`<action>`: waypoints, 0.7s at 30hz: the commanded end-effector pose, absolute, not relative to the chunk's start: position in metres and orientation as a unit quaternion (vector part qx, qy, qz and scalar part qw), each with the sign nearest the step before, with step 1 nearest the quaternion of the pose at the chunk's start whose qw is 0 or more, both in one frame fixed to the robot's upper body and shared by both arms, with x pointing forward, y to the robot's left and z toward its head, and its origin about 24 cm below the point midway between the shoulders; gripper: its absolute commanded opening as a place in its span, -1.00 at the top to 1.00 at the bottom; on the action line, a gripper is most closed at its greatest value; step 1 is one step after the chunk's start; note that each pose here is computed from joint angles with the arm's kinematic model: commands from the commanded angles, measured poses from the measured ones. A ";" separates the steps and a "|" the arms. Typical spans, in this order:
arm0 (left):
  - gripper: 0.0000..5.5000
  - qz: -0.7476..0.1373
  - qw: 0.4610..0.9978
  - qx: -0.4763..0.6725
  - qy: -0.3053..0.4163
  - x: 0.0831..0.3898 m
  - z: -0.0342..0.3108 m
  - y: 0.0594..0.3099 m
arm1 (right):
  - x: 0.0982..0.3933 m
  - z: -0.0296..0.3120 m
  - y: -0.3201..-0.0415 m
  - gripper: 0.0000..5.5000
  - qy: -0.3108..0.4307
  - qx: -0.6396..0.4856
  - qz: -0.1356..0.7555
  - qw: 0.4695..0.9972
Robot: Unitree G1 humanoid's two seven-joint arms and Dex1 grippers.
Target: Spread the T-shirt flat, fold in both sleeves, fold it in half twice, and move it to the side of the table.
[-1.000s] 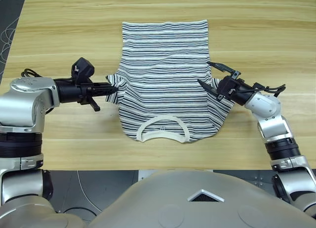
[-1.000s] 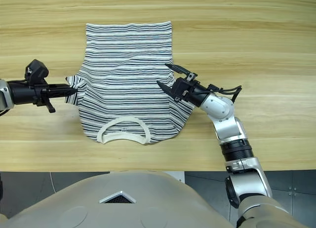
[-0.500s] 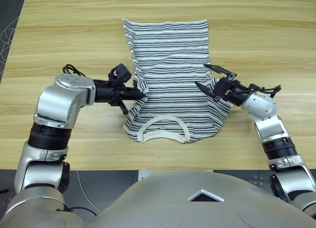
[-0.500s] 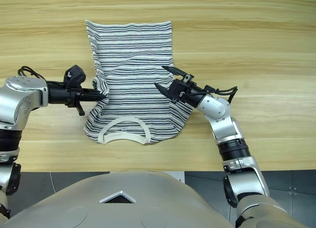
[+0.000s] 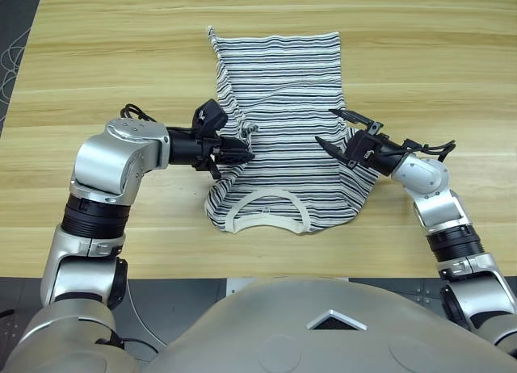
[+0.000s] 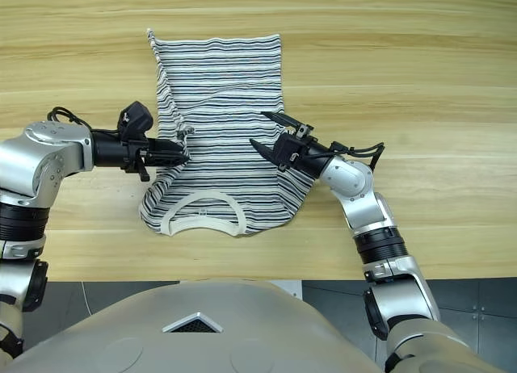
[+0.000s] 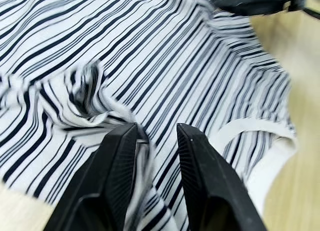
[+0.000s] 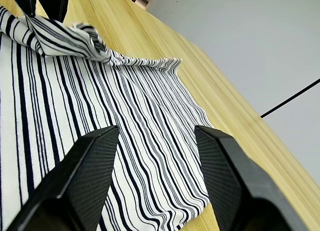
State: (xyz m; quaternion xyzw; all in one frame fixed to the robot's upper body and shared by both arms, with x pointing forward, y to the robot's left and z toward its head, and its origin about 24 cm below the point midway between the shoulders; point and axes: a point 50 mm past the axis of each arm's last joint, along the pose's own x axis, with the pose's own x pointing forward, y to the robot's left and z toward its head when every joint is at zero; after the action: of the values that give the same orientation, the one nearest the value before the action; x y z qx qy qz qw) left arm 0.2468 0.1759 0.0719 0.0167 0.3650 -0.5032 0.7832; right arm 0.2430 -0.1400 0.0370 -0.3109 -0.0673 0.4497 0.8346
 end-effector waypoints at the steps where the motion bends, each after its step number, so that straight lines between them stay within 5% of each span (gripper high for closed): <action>1: 0.46 -0.522 0.780 0.012 0.344 0.248 0.085 0.167 | 0.244 0.038 -0.140 -0.02 -0.071 -0.318 0.450 0.831; 8: 0.46 -0.520 0.788 0.003 0.330 0.251 0.088 0.165 | 0.244 0.038 -0.141 -0.02 -0.068 -0.318 0.450 0.832; 21: 0.46 -0.416 0.840 0.051 0.345 0.248 0.091 0.250 | 0.247 0.039 -0.144 -0.02 -0.069 -0.322 0.449 0.831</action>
State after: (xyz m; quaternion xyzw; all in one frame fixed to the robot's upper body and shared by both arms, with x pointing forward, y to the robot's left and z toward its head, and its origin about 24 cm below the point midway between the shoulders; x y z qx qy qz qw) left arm 0.2525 0.2420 0.0975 0.0378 0.3266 -0.4254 0.8432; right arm 0.2435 -0.1418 0.0340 -0.3108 -0.0604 0.4497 0.8352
